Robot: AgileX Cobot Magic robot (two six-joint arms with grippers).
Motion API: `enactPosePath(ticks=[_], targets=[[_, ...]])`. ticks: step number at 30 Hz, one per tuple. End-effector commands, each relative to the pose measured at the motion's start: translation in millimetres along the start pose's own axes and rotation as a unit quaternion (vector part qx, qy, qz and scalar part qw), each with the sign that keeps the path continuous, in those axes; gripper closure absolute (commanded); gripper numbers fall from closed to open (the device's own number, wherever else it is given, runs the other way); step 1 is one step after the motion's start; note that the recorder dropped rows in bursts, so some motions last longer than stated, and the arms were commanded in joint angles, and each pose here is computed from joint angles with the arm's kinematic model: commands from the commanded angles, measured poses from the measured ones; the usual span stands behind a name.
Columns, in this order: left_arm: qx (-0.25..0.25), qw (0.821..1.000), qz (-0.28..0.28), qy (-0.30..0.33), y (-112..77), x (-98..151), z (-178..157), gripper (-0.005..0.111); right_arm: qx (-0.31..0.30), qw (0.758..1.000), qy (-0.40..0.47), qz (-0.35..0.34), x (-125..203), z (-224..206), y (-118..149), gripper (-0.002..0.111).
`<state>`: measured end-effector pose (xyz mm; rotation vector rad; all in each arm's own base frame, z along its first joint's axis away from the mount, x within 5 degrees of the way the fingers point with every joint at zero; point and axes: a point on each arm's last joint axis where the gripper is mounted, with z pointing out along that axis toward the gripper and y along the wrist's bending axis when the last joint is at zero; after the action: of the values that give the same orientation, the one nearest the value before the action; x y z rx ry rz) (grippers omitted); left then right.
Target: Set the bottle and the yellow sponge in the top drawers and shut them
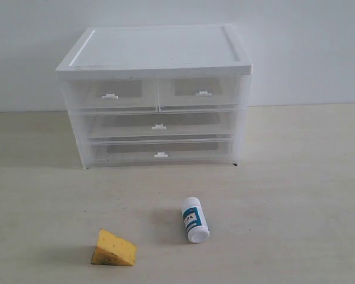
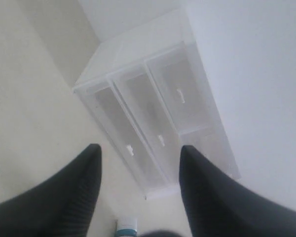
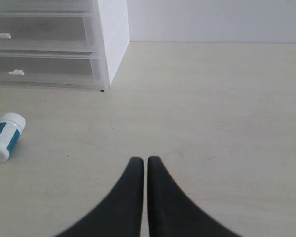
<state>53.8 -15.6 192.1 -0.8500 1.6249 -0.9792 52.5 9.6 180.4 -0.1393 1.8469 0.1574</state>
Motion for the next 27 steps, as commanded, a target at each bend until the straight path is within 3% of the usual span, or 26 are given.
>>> enactPosePath(ticks=[1,6,11,16,18,23,27], targets=[[0.011,1.000,-0.009,-0.015,-1.1,-2.2,0.0,0.061,0.005,1.000,-0.003,0.000,-0.3,-0.4,-0.7,0.108],[0.013,1.000,-0.009,-0.017,-1.4,-2.6,0.0,0.061,0.005,1.000,-0.003,0.000,-0.3,-0.4,-0.7,0.108],[0.066,0.993,0.000,-0.093,-11.1,-16.2,-2.3,0.061,0.005,1.000,-0.003,0.000,-0.3,-0.4,-0.7,0.108],[0.111,0.978,0.087,-0.152,-43.5,-34.3,-12.7,0.085,0.005,1.000,-0.003,0.000,-0.3,-0.4,-0.7,0.108],[0.116,0.976,0.093,-0.156,-58.8,-41.2,-14.1,0.093,0.005,1.000,-0.003,0.000,-0.3,-0.4,-0.7,0.108],[0.085,0.982,0.102,-0.136,-92.5,-58.7,2.9,0.098,0.005,1.000,-0.003,0.000,-0.3,-0.4,-0.7,0.108],[0.024,0.990,0.117,-0.070,-111.1,-65.8,29.7,0.098,0.005,1.000,-0.003,0.000,-0.3,-0.4,-0.7,0.108]])
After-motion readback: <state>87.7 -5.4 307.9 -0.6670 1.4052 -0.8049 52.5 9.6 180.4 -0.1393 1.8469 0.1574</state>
